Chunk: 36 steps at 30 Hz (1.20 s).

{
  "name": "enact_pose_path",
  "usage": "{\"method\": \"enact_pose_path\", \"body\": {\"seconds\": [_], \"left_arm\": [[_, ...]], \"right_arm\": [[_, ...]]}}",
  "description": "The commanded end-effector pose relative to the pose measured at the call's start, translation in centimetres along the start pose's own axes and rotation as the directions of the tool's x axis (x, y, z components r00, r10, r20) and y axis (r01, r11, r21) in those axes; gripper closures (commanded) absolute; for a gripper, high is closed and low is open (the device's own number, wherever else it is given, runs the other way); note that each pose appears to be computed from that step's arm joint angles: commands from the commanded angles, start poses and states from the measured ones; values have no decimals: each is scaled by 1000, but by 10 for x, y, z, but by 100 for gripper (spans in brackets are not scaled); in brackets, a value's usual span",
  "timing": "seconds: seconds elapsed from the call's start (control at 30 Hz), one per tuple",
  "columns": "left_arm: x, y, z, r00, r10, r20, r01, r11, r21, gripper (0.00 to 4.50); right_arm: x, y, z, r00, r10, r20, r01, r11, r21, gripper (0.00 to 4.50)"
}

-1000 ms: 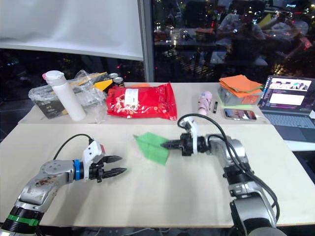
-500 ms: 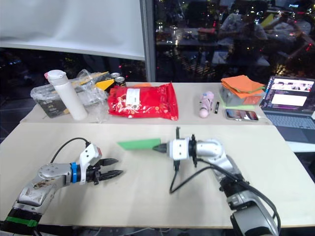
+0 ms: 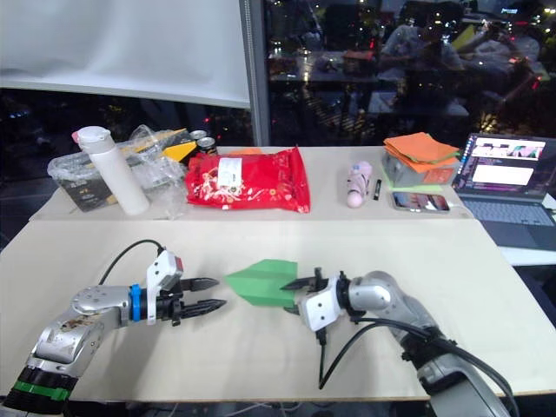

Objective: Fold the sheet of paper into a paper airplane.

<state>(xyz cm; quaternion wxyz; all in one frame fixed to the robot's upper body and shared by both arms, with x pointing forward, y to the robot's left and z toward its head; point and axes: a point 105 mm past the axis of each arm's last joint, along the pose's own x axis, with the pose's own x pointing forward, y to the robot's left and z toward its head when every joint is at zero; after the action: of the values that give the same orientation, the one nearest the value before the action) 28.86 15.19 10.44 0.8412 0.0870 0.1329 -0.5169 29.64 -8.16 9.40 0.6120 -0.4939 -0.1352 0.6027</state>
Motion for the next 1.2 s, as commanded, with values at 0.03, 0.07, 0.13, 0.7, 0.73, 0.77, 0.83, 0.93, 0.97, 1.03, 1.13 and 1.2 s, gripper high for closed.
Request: {"method": "enact_pose_path", "body": {"seconds": [0.03,0.07,0.13,0.7,0.73,0.77,0.83,0.93,0.97,1.03,1.13,1.2], "left_arm": [[9,-6,13,998,-36,43,35,999,20,165],[13,-5,14,998,-33,53,33,999,5,192],[21,-4,15,998,-32,62,32,999,-7,240],[65,-22,-25,999,-17,-44,13,996,-84,450],[66,-25,-28,998,-25,-54,20,996,-85,450],[66,-27,-31,998,-31,-61,26,996,-91,450],[66,-31,-35,997,-38,-72,31,995,-98,450],[67,-35,-42,996,-35,-88,25,994,-110,450],[67,-36,-44,995,-33,-91,23,993,-114,450],[67,-38,-47,995,-30,-98,18,992,-123,450],[67,-39,-50,994,-29,-104,15,991,-131,450],[68,-38,-49,995,-25,-100,12,991,-132,450]], "right_arm": [[-20,-19,21,999,-26,38,24,998,60,189],[-25,-25,22,999,-39,31,37,995,89,187],[-33,-35,20,998,-64,5,63,991,121,186],[6,-64,-31,977,-121,-175,169,941,292,448],[9,-64,-33,977,-111,-182,162,942,295,448],[12,-64,-34,978,-100,-181,152,941,303,448],[17,-63,-35,982,-70,-173,123,941,316,448],[20,-58,-30,989,-25,-149,73,942,327,448],[20,-56,-28,990,-14,-138,59,943,329,448],[18,-51,-21,993,10,-114,29,942,335,448],[14,-39,-14,994,57,-95,-20,935,354,448],[12,-34,-11,993,73,-95,-34,931,363,448]]}}
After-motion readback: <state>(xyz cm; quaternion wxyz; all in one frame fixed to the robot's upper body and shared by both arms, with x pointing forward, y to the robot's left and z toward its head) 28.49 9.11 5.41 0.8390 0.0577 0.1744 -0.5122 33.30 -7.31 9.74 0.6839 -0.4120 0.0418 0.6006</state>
